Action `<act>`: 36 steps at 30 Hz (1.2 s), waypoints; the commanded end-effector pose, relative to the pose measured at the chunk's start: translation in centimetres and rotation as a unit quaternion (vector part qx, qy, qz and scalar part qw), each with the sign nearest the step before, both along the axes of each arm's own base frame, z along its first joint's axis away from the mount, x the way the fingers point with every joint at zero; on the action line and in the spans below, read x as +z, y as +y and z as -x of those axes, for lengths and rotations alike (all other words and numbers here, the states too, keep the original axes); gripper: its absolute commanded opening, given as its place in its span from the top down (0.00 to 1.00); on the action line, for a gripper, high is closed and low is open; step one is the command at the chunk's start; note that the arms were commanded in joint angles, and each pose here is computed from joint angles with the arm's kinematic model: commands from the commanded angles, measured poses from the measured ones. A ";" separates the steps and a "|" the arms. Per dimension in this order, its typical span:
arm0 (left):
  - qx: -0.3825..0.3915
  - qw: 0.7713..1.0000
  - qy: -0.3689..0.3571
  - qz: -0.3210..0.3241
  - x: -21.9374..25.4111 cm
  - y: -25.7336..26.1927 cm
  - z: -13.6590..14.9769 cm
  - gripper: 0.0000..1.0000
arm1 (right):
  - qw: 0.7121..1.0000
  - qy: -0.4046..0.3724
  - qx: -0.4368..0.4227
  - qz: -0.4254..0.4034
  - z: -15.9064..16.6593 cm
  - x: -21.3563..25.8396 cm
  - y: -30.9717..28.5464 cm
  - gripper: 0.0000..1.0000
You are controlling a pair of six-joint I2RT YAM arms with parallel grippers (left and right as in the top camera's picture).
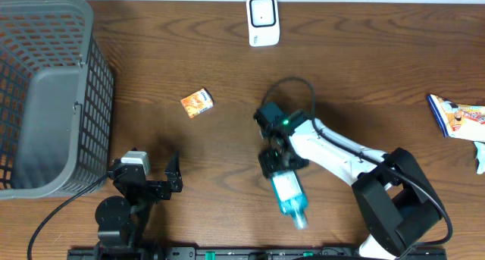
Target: Scan the item barcode
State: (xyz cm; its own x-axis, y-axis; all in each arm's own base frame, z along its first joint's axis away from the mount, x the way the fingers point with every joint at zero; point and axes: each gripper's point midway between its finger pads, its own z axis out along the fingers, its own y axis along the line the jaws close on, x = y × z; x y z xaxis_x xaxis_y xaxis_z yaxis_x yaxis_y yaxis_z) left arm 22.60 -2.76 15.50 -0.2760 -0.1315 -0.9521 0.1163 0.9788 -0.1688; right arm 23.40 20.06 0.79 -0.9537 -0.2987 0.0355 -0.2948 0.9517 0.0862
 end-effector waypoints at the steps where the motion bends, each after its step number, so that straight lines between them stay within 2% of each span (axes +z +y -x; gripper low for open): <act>1: -0.007 1.000 -0.010 -0.009 0.7 -0.2 0.1 0.02 | 0.996 -0.090 -0.008 0.023 -4.6 1.0 -0.6 0.34; 7: -0.007 1.000 -0.010 -0.009 0.7 -0.2 0.1 0.02 | 0.988 -0.154 -0.028 -0.001 -8.0 1.6 0.1 0.30; 10: -0.007 1.000 -0.010 -0.009 0.7 -0.2 0.1 0.02 | 0.986 -0.164 -0.030 -0.017 -8.9 2.6 0.9 0.07; 12: -0.007 1.000 -0.010 -0.009 0.7 -0.2 0.1 0.02 | 0.985 -0.166 -0.030 -0.022 -9.5 3.8 1.4 0.01; 16: -0.007 1.000 -0.010 -0.009 0.7 -0.2 0.1 0.02 | 0.986 -0.163 -0.036 -0.023 -10.2 7.5 2.0 0.01; 22: -0.007 1.000 -0.010 -0.009 0.7 -0.2 0.1 0.02 | 0.988 -0.131 -0.071 -0.041 -9.5 12.3 2.8 0.01; 28: -0.007 1.000 -0.010 -0.009 0.7 -0.2 0.1 0.02 | 0.988 -0.131 -0.082 -0.026 -7.5 16.0 1.7 0.01; 33: -0.007 1.000 -0.010 -0.009 0.7 -0.2 0.1 0.02 | 0.974 -0.168 -0.147 0.034 -5.2 18.5 -0.8 0.01; 36: -0.007 1.000 -0.010 -0.009 0.7 -0.2 0.1 0.02 | 0.965 -0.191 -0.175 0.043 -3.6 19.7 -1.0 0.01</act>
State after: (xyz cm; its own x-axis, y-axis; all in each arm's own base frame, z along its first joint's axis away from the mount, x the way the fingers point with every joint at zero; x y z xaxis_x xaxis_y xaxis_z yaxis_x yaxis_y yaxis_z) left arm 22.60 -2.76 15.50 -0.2760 -0.1315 -0.9521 0.1163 0.9788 -0.1688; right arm 27.10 19.53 18.06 -0.9746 -0.0810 -0.2086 -0.0732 0.9963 -0.0450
